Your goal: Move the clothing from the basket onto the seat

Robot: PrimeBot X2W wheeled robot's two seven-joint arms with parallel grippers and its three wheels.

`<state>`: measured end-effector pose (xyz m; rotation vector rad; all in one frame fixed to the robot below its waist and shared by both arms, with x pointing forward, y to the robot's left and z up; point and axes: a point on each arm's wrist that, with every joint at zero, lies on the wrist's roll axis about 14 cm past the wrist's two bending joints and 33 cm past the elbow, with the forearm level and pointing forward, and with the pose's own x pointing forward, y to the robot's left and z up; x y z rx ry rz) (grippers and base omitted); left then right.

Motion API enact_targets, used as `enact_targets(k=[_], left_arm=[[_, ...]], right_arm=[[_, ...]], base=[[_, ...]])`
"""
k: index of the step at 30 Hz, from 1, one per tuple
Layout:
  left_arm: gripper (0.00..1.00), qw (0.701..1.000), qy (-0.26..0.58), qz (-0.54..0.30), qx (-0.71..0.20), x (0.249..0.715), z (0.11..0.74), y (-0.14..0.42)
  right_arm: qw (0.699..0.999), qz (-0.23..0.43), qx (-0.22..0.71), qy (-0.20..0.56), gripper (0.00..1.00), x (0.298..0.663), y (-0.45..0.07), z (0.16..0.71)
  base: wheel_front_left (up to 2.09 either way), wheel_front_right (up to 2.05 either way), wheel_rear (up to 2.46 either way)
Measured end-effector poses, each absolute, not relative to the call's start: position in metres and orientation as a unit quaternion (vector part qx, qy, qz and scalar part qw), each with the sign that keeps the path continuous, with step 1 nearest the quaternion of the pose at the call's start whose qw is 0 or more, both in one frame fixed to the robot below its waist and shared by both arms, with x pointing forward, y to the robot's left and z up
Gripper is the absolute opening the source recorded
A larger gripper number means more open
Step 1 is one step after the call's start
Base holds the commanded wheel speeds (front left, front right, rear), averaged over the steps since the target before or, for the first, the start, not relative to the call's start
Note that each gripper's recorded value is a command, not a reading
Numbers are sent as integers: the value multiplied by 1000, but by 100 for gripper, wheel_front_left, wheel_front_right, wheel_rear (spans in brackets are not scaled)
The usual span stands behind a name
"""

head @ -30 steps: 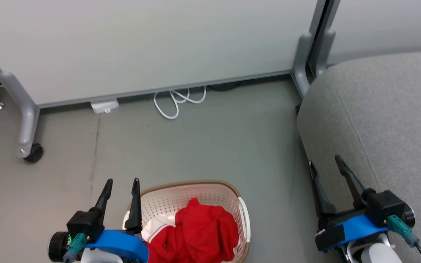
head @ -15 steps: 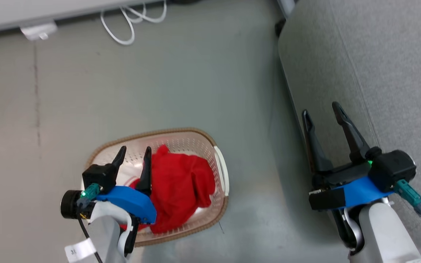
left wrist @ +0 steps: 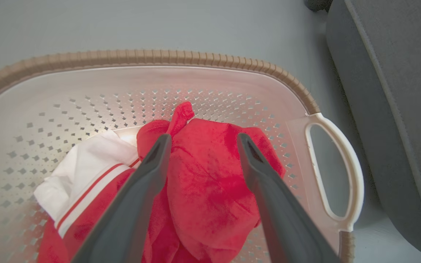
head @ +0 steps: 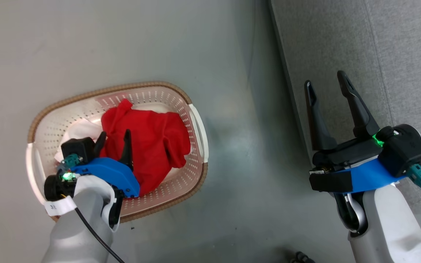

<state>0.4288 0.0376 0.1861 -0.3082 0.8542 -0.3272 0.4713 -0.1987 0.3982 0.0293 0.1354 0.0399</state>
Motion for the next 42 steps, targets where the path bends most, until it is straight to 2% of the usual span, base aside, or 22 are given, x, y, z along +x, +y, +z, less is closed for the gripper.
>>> enact_targets(k=[15, 30, 31, 33, 42], left_arm=[[100, 848, 486, -109, -180, 423, 113, 40], [100, 823, 517, -109, -209, 412, 97, 20], [82, 820, 522, -109, -209, 410, 97, 20], [0, 818, 525, -113, -205, 408, 96, 20], [0, 819, 524, -128, -194, 408, 97, 19]], right_arm=[[993, 14, 14, 116, 100, 476, -205, 348], [992, 5, 10, 128, 100, 474, -212, 338], [992, 5, 10, 127, 100, 474, -212, 339], [992, 5, 11, 127, 100, 474, -212, 339], [992, 5, 10, 125, 100, 475, -212, 340]], base=[[0, 0, 0], [0, 0, 0], [0, 0, 0], [0, 0, 0], [0, 0, 0]])
